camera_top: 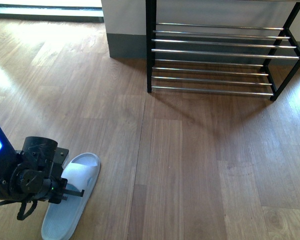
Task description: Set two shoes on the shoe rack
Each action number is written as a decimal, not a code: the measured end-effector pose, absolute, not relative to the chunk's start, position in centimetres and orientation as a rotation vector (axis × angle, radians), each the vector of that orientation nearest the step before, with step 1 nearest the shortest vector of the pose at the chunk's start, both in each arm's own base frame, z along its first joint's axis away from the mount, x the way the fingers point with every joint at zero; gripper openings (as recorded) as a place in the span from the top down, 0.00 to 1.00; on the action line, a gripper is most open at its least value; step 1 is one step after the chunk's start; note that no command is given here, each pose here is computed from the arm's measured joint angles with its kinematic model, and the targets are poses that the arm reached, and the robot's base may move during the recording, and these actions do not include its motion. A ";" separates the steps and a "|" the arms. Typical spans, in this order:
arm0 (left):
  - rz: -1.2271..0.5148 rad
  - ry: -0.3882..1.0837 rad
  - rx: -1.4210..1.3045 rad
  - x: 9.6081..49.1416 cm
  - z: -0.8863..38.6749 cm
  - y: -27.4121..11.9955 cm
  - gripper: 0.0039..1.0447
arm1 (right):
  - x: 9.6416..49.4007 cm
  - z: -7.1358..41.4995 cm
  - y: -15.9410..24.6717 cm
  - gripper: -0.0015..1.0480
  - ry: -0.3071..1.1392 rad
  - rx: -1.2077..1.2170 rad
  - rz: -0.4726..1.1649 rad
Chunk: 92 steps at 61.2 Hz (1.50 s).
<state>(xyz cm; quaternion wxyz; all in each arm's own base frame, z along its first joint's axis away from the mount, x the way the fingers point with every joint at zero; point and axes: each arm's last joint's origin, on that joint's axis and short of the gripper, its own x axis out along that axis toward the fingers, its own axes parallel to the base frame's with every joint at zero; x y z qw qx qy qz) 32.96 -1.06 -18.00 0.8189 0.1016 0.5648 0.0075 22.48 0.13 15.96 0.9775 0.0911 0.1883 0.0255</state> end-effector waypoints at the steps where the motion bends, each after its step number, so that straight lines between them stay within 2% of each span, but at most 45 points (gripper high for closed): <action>1: 0.018 1.199 0.213 33.0 -17.8 -1.1 0.98 | 22.5 16.0 0.1 0.99 0.380 0.183 0.051; 6: 0.026 1.171 0.188 33.1 -16.5 -1.2 0.98 | 22.5 16.0 0.1 0.99 0.379 0.183 0.051; 15: 0.053 0.998 0.119 34.6 -10.2 -1.9 0.98 | 22.5 16.0 0.1 0.99 0.379 0.183 0.051; 23: 0.068 0.870 0.077 34.4 -4.4 -2.3 0.98 | 22.5 16.0 0.1 0.99 0.380 0.183 0.051; 31: 0.113 0.772 0.068 32.2 1.4 -2.2 0.98 | 22.5 16.0 0.1 0.99 0.379 0.183 0.051; 52: 0.211 0.558 0.067 25.7 13.1 -1.9 0.98 | 22.5 16.0 0.1 0.99 0.379 0.183 0.051; 62: 0.257 0.482 0.084 22.3 16.3 -1.8 0.98 | 22.5 16.0 0.1 0.99 0.380 0.183 0.051; 72: 0.291 0.434 0.122 19.2 18.0 -1.9 0.98 | 22.5 16.0 0.1 0.99 0.379 0.183 0.051; 92: 0.289 0.407 0.130 18.5 18.4 -1.9 0.98 | 22.5 16.0 0.1 0.99 0.379 0.183 0.051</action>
